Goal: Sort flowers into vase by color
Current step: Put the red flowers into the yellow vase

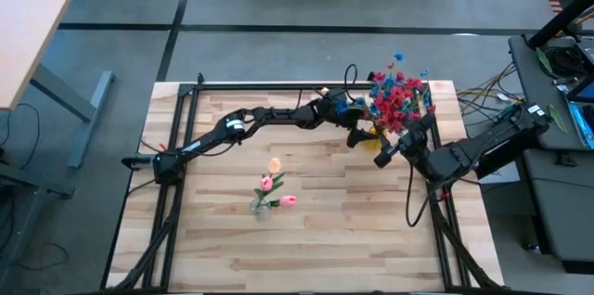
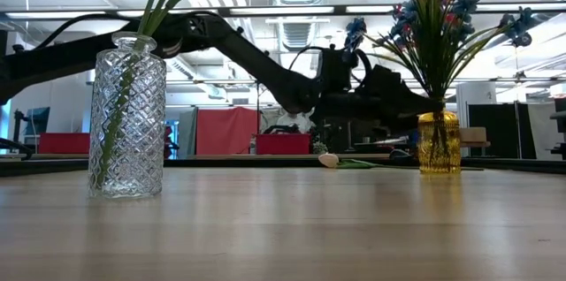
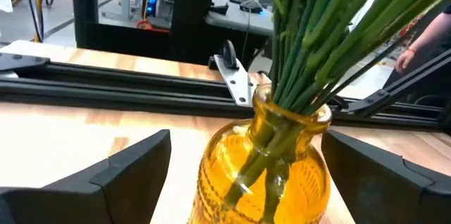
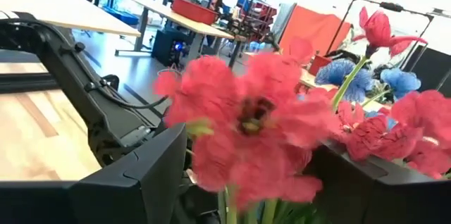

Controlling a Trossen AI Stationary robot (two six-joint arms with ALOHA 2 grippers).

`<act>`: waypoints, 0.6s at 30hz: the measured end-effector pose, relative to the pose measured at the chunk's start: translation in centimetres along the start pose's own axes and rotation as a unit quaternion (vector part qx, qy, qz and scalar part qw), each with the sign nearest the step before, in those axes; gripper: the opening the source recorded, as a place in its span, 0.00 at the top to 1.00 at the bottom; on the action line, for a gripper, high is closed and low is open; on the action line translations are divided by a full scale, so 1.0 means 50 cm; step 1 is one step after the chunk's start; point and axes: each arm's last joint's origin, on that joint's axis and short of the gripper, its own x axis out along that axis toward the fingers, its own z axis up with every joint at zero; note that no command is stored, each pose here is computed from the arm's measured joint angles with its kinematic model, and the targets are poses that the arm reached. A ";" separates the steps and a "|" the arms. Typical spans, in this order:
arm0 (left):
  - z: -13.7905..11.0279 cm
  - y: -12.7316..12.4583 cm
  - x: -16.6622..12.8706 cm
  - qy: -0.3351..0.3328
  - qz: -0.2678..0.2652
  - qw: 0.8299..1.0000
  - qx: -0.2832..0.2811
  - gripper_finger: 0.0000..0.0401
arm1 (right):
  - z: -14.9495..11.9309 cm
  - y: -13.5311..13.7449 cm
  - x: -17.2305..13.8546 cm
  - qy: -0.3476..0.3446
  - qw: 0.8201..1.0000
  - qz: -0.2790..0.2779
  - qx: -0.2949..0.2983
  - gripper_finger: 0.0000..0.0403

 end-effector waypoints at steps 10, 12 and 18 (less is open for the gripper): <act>0.008 0.018 -0.016 0.022 -0.003 1.000 0.001 0.13 | 0.029 -0.006 -0.012 -0.010 1.000 0.015 0.008 0.37; 0.013 0.020 -0.021 0.026 -0.001 1.000 0.002 0.13 | 0.038 -0.008 -0.017 -0.014 1.000 0.022 0.012 0.37; 0.019 0.016 -0.020 0.023 -0.002 1.000 -0.008 0.13 | 0.047 -0.009 -0.023 -0.018 0.999 0.029 0.012 0.37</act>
